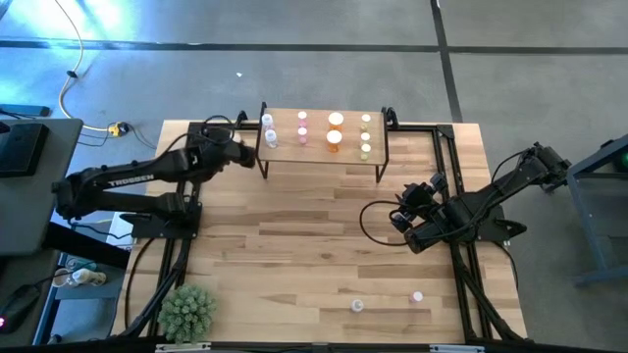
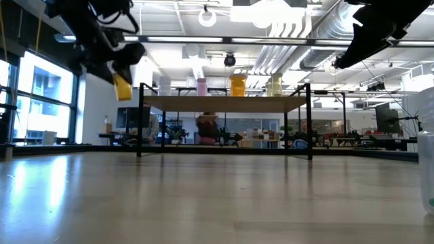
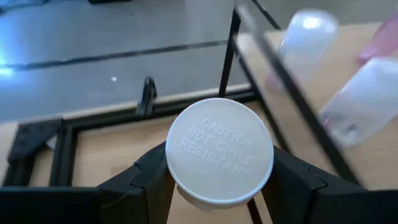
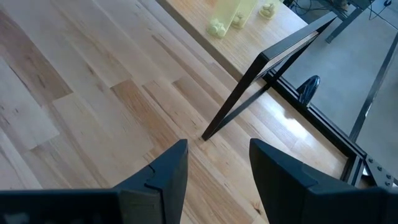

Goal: Pick and place medicine bottles onto shelf by color
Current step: Put the orange pill bottle on the shelf aligned with the other orange pill bottle

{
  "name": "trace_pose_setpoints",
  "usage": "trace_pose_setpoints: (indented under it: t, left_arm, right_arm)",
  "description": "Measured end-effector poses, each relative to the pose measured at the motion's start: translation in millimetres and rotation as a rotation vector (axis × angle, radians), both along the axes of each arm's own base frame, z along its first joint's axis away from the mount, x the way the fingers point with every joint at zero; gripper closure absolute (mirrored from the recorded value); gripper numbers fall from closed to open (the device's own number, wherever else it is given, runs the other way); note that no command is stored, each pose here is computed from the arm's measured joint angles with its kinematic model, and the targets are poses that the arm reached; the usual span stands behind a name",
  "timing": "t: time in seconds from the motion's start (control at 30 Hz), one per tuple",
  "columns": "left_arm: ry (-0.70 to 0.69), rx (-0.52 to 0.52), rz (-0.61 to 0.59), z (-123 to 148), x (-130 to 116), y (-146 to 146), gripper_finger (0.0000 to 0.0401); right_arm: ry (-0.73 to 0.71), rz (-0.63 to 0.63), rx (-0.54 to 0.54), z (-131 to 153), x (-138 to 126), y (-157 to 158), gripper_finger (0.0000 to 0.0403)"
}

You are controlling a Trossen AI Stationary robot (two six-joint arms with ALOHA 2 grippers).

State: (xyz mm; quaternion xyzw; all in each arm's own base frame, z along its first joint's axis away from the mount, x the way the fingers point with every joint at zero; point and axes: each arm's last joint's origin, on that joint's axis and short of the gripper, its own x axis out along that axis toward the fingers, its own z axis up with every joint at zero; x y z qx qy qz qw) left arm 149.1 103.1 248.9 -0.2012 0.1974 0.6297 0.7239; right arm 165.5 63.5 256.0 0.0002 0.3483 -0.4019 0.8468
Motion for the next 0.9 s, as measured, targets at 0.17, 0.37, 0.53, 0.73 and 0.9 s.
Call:
trace_pose_setpoints:
  t: [0.17,0.37,0.53,0.73,0.9]
  left_arm:
    - [0.012,0.031,-0.017,26.2,1.0,0.8,0.0211]
    - [0.001,0.073,-0.045,55.1,1.9,1.3,0.0211]
    - [-0.045,0.076,-0.115,74.7,3.8,0.7,0.0211]
    - [-0.098,0.036,-0.223,83.3,15.2,-2.4,0.0211]
    - [-0.076,0.019,-0.260,82.4,31.0,-2.7,0.0210]
  right_arm:
    - [0.000,0.000,0.000,0.0,0.0,0.0,0.0240]
    - [0.000,0.000,0.000,0.0,0.0,0.0,0.0240]
    - [0.000,0.000,0.000,0.0,0.0,0.0,0.0240]
    - [0.000,0.000,0.000,0.0,0.0,0.0,0.0240]
    - [-0.003,0.000,-0.003,0.1,0.1,0.0,0.0240]
